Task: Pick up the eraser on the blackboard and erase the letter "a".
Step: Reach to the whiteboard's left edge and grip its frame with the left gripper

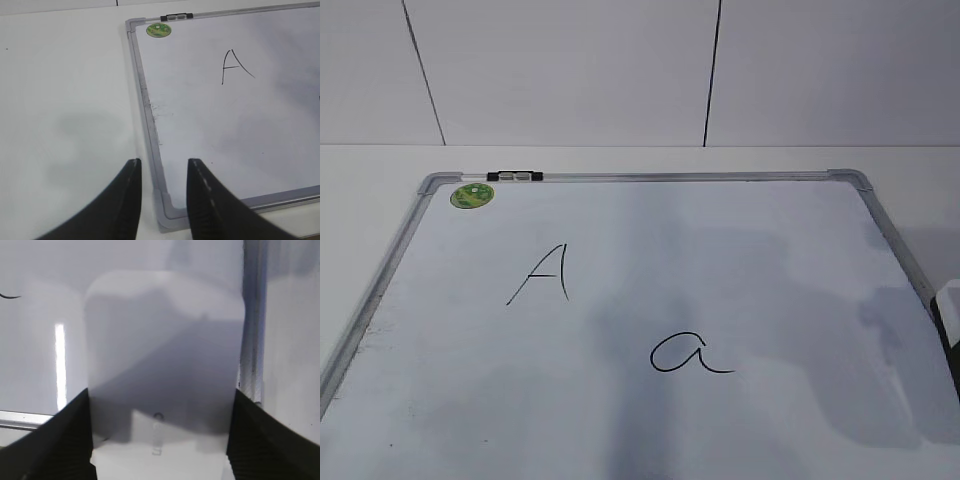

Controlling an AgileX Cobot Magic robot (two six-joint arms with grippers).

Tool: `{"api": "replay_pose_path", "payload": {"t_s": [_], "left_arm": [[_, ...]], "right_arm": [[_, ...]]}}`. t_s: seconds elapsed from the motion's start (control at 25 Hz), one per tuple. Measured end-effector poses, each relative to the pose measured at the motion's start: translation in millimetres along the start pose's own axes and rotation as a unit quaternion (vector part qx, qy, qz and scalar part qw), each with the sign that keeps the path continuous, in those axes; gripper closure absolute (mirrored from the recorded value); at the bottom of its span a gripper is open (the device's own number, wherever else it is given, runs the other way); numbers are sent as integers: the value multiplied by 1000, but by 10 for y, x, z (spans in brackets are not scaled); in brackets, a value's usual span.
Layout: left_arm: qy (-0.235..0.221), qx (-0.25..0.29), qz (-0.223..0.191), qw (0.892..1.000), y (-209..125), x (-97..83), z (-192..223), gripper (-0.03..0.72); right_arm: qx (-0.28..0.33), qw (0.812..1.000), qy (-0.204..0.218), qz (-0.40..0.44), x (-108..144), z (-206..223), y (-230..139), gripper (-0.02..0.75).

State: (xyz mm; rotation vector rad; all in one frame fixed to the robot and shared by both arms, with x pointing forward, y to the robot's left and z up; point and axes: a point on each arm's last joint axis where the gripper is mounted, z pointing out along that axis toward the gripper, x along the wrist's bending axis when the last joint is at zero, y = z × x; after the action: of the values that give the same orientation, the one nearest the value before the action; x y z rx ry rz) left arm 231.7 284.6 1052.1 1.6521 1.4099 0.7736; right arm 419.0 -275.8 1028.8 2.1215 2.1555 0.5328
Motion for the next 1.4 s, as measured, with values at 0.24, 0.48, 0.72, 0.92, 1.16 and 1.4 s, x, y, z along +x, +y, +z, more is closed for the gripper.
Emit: {"api": "replay_pose_path", "payload": {"t_s": [0.24,0.48,0.72,0.92,1.16,1.4], "left_arm": [[-6,-1,-3,1000,1,-10,0,453],[-18,-4,-9,1000,7,-33,0,453],[-38,-12,-20,999,49,-68,-10,445],[-36,12,-31,999,282,-37,83,412],[-39,61,-72,995,577,50,510,353],[-37,161,-110,980,736,156,1062,349]], "right_arm": [[0,1000,1,0,1,0,0,164],[2,1000,2,1,3,0,-3,164],[2,1000,3,2,5,0,-3,164],[2,1000,5,3,8,0,-3,164],[3,1000,5,4,9,0,-5,164],[3,1000,6,5,10,0,-5,164]]}}
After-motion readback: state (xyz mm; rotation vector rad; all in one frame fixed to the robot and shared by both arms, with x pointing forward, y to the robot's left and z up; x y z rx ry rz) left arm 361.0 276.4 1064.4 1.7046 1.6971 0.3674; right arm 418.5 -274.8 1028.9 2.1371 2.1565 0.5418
